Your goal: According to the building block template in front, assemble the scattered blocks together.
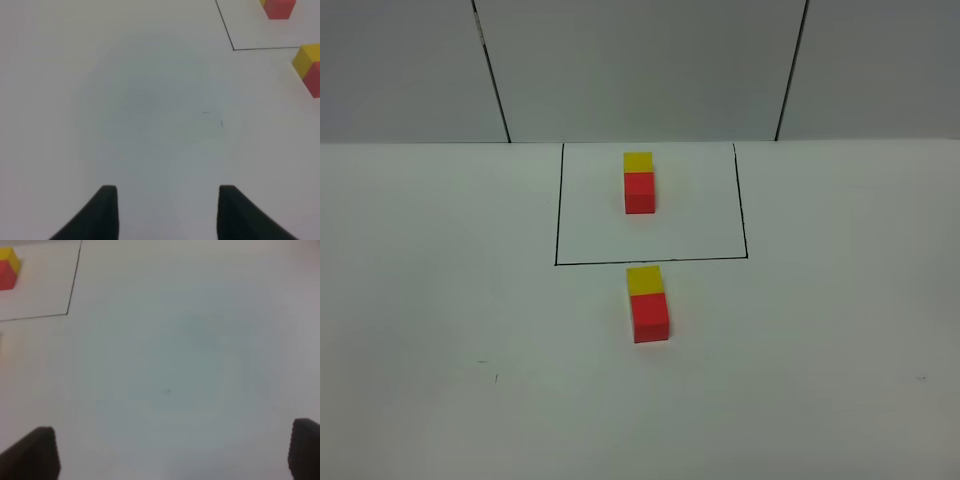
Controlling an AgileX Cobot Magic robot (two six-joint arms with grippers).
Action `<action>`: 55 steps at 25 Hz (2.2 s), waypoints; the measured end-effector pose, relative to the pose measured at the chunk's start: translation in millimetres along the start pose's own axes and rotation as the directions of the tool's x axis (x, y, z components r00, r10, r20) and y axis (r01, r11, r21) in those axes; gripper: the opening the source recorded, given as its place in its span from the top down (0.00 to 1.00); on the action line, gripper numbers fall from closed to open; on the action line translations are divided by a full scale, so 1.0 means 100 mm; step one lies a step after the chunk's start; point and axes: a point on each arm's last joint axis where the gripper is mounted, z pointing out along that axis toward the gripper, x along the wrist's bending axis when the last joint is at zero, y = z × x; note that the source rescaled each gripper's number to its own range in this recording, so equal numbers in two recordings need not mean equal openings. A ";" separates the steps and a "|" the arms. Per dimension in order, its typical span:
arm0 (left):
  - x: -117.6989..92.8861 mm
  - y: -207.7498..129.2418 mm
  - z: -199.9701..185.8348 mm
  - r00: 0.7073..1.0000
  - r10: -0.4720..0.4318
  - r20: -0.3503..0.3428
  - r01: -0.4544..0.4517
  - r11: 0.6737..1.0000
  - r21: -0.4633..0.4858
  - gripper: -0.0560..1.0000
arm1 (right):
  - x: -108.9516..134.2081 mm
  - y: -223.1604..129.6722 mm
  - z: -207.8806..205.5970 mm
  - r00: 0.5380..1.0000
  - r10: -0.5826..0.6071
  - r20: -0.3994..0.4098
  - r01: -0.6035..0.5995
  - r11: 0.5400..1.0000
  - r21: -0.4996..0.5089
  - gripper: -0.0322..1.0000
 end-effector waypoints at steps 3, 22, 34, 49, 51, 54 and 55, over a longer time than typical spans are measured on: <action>0.00 0.00 0.00 1.000 0.000 0.000 0.000 1.000 0.000 0.93 | -0.02 -0.06 -0.09 1.000 -0.008 -0.008 0.007 0.999 -0.035 0.12; 0.00 0.00 0.00 1.000 0.000 0.000 0.000 1.000 0.000 0.93 | 0.01 -0.33 -0.03 0.995 -0.026 -0.092 0.022 0.999 -0.046 0.31; 0.00 0.00 0.00 1.000 0.000 0.000 0.000 1.000 0.000 0.93 | -0.02 -0.38 0.00 0.997 -0.048 -0.063 0.048 0.999 -0.003 0.34; 0.00 0.00 0.00 1.000 0.000 0.000 0.000 1.000 0.000 0.93 | -0.04 -0.39 0.00 0.998 0.023 0.054 -0.023 1.000 -0.011 0.34; 0.00 0.00 0.00 1.000 0.000 0.000 0.000 1.000 0.000 0.93 | -0.04 -0.39 0.00 0.997 0.034 0.068 -0.033 0.999 -0.013 0.34; 0.00 0.00 0.00 1.000 0.000 0.000 0.000 1.000 0.000 0.93 | -0.06 -0.39 0.00 0.993 0.058 0.106 -0.056 0.998 -0.018 0.34; 0.00 0.00 0.00 1.000 0.000 0.000 0.000 1.000 0.000 0.93 | -0.06 -0.39 -0.01 0.991 0.065 0.117 -0.063 0.998 -0.020 0.34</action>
